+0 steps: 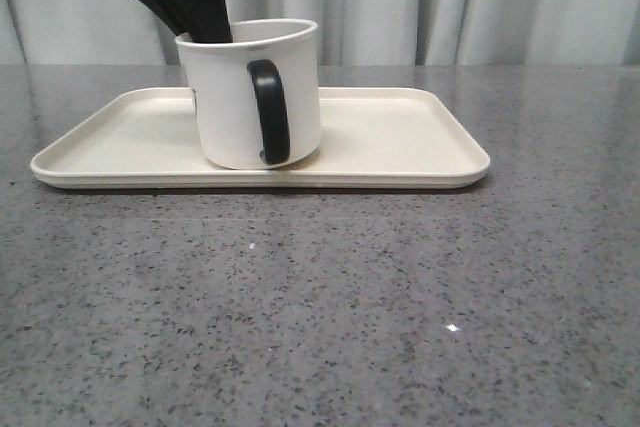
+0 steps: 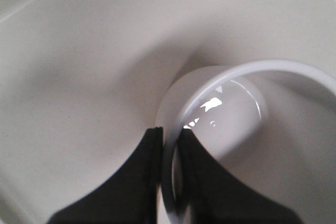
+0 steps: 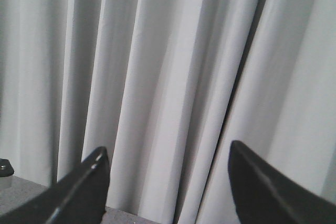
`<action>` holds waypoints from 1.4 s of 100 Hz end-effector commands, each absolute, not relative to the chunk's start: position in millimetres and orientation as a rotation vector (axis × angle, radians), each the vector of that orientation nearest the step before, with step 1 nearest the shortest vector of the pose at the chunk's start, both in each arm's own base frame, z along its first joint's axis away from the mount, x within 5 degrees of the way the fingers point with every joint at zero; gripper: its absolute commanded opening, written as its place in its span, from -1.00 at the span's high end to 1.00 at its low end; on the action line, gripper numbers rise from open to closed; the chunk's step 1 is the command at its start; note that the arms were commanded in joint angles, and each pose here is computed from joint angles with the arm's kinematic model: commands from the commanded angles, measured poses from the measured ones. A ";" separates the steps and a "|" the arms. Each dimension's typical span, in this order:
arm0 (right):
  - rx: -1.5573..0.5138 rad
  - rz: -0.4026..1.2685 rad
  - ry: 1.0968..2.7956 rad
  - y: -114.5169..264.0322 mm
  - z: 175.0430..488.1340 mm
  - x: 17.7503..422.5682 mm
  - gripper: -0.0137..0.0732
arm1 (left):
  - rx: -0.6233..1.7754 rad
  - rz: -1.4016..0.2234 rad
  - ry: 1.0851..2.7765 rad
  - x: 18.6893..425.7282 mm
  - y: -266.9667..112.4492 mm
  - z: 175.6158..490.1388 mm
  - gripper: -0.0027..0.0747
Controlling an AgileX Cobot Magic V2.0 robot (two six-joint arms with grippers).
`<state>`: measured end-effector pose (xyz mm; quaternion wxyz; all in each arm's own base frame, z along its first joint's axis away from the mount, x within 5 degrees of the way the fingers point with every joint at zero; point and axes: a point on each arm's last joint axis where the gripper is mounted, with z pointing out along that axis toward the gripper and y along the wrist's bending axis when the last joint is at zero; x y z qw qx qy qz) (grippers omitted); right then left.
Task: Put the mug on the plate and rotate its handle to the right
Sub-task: 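Open the left gripper and raise it out of the mug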
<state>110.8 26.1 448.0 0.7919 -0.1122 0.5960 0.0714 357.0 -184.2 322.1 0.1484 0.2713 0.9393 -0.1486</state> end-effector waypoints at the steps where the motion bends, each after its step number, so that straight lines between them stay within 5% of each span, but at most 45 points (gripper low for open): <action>1: -0.216 0.149 1.254 24.3 457.2 109.5 -0.44 | 0.768 -0.477 2.607 347.8 -186.0 351.1 0.98; 80: -0.216 0.149 1.254 24.3 457.2 109.5 -0.44 | 0.759 -0.527 2.617 345.8 -188.3 351.7 0.97; 116: -0.218 0.150 1.254 24.5 457.2 109.4 -0.44 | 0.765 -0.535 2.636 344.2 -187.5 351.1 0.29; 140: -0.223 0.154 1.255 25.0 457.0 109.4 -0.44 | 0.734 -0.547 2.606 344.2 -187.7 363.3 0.19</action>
